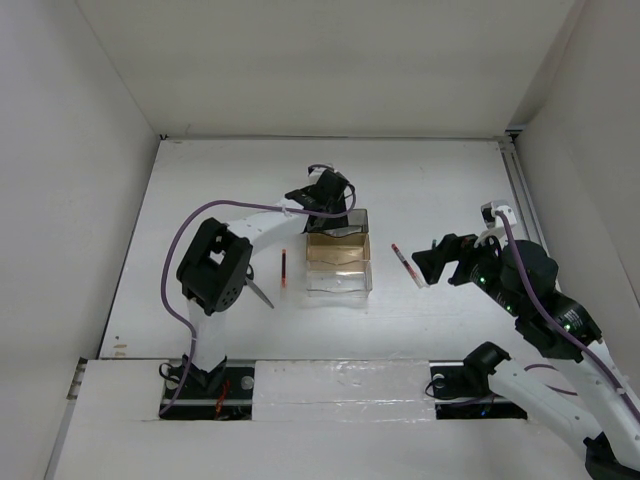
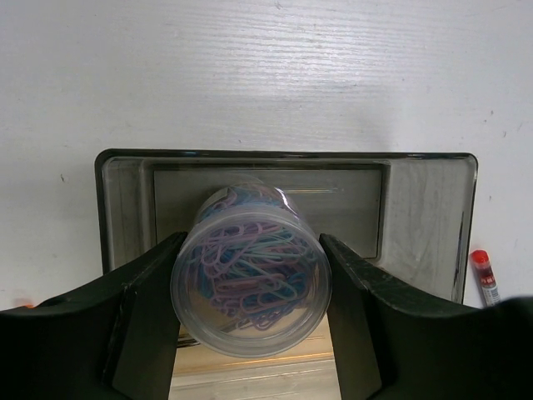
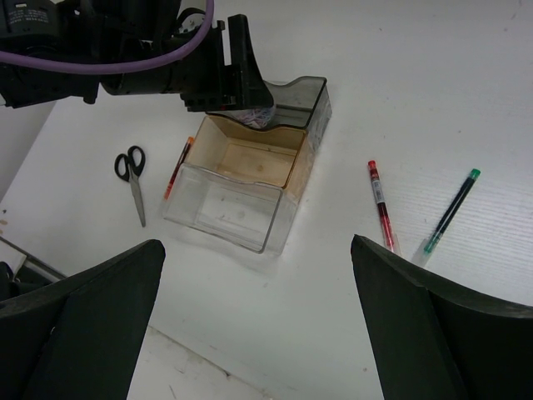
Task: Sort the stationery into containers
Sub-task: Place the stationery in the storage box.
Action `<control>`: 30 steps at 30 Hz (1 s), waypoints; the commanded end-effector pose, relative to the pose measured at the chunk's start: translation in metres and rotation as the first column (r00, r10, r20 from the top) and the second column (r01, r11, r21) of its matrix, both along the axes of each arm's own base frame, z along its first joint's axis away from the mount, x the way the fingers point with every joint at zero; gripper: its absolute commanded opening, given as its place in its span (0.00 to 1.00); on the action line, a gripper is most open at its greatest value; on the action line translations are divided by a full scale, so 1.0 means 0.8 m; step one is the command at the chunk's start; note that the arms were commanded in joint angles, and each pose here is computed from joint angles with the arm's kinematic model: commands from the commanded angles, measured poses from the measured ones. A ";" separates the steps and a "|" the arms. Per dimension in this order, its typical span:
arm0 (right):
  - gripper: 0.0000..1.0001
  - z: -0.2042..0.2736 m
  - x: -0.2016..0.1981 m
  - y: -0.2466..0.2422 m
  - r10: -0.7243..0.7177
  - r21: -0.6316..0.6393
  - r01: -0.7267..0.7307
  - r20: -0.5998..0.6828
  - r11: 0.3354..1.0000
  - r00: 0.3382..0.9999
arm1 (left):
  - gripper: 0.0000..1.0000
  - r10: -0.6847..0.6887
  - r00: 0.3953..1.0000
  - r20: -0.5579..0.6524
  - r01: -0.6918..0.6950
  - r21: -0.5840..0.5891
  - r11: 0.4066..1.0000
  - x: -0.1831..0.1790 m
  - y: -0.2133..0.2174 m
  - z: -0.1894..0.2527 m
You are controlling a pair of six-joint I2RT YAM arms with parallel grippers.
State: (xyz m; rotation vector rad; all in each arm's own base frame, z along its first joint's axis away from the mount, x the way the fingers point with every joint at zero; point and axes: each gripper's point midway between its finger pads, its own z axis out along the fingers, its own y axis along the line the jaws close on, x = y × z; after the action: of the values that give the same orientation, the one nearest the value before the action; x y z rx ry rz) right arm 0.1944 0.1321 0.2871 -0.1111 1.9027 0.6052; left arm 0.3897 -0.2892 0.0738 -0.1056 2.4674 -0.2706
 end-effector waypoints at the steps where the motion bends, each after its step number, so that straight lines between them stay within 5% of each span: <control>1: 1.00 0.018 0.003 0.000 -0.003 0.017 0.003 0.045 1.000 0.999 | 0.36 0.005 1.000 0.031 -0.004 -0.040 0.999 0.005 -0.006 0.016; 11: 1.00 0.018 0.003 0.000 -0.003 0.017 0.003 0.045 1.000 0.999 | 0.72 -0.012 1.000 0.025 0.013 -0.062 0.998 0.002 -0.011 0.021; 27: 1.00 0.007 0.006 0.012 0.026 0.028 -0.027 0.028 0.999 0.999 | 0.84 -0.057 0.989 0.135 0.080 -0.171 0.982 0.002 -0.039 0.106; 30: 1.00 -0.013 0.016 0.023 0.026 0.043 -0.026 -0.012 0.999 1.000 | 0.93 -0.053 0.983 0.174 0.085 -0.182 0.980 0.004 -0.037 0.130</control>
State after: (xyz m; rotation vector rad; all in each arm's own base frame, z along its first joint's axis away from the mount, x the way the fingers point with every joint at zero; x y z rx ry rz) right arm 0.1983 0.1381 0.2777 -0.1129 1.9157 0.6196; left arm 0.3839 -0.3116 0.1095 -0.0705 2.4209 -0.4174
